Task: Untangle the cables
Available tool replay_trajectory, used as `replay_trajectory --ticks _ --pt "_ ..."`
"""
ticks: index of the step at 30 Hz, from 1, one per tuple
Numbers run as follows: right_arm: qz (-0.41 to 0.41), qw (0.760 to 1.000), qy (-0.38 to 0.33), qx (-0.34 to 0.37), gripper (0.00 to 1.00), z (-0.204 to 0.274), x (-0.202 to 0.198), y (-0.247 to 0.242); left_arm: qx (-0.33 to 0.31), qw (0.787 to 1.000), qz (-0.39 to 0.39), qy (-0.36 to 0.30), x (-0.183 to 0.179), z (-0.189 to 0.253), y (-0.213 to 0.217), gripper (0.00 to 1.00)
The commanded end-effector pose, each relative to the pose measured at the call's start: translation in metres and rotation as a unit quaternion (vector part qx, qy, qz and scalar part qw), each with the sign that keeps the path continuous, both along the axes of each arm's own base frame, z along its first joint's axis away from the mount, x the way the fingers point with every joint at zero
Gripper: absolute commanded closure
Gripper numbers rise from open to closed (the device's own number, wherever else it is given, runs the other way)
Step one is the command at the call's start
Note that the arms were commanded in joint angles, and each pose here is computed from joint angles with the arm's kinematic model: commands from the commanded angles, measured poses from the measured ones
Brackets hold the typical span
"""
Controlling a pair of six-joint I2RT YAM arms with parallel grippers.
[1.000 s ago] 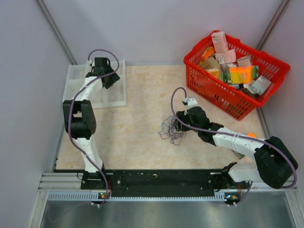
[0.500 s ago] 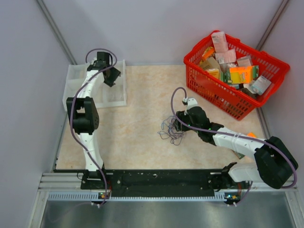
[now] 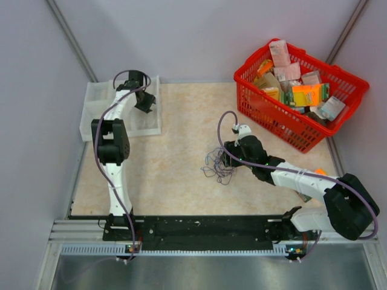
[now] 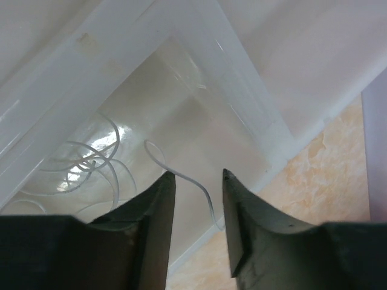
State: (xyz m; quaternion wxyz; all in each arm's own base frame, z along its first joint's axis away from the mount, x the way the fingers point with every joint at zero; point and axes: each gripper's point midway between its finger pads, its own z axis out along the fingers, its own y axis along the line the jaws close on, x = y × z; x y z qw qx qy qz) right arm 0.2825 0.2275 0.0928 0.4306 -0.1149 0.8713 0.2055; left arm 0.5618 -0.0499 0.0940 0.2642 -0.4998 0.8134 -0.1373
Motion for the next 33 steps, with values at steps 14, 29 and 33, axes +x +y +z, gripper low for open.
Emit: replay_trajectory --ticks 14,29,33 --pt "-0.004 1.0 -0.019 0.018 0.43 0.012 0.007 0.003 0.091 0.995 0.02 -0.032 -0.001 0.012 0.049 1.0" --pt "0.007 1.0 -0.014 0.01 0.43 0.011 0.007 0.005 0.067 0.985 -0.093 -0.131 -0.029 0.112 0.018 0.33" --pt "0.015 1.0 -0.001 0.004 0.42 0.008 0.006 0.008 0.034 0.975 -0.126 -0.181 -0.066 0.142 0.0 0.24"
